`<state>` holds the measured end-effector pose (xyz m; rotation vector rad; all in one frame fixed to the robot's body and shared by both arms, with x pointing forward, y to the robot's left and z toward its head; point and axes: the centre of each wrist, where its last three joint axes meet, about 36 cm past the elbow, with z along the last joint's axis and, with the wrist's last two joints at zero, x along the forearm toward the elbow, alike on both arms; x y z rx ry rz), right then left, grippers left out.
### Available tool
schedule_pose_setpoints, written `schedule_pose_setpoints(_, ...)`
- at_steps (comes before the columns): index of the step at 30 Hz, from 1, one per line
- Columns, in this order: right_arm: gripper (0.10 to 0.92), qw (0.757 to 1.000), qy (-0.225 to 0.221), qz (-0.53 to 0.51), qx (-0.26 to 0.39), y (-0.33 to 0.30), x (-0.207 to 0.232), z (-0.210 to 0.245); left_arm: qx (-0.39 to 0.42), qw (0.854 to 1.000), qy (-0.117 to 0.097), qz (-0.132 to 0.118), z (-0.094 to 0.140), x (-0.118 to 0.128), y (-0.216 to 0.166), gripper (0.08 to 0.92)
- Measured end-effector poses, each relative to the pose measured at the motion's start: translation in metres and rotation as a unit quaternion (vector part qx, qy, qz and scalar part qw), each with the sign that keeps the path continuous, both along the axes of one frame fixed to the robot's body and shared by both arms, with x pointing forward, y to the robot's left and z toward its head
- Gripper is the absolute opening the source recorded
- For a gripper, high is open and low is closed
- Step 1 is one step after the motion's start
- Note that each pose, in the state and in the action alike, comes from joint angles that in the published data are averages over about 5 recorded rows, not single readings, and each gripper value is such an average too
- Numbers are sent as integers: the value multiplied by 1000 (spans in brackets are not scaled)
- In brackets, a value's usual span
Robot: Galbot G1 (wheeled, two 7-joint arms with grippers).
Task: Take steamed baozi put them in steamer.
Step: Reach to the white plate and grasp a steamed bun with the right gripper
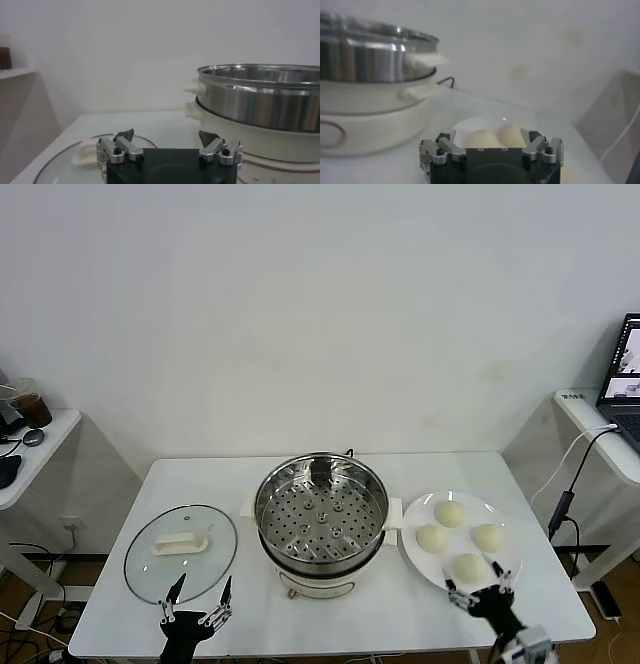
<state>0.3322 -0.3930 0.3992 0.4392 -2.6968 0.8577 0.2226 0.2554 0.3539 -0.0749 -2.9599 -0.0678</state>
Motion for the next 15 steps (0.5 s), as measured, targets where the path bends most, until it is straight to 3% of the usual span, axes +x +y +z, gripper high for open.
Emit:
schedule_pose_setpoints(7, 823, 988, 26, 87, -125, -32, 69, 35, 2, 1000, -11, -1, 1, 0, -3, 823)
schedule_pose_setpoints(15, 823, 944, 102, 199, -243, -40, 167, 68, 10, 1000, -23, 4, -1, 2, -1, 823)
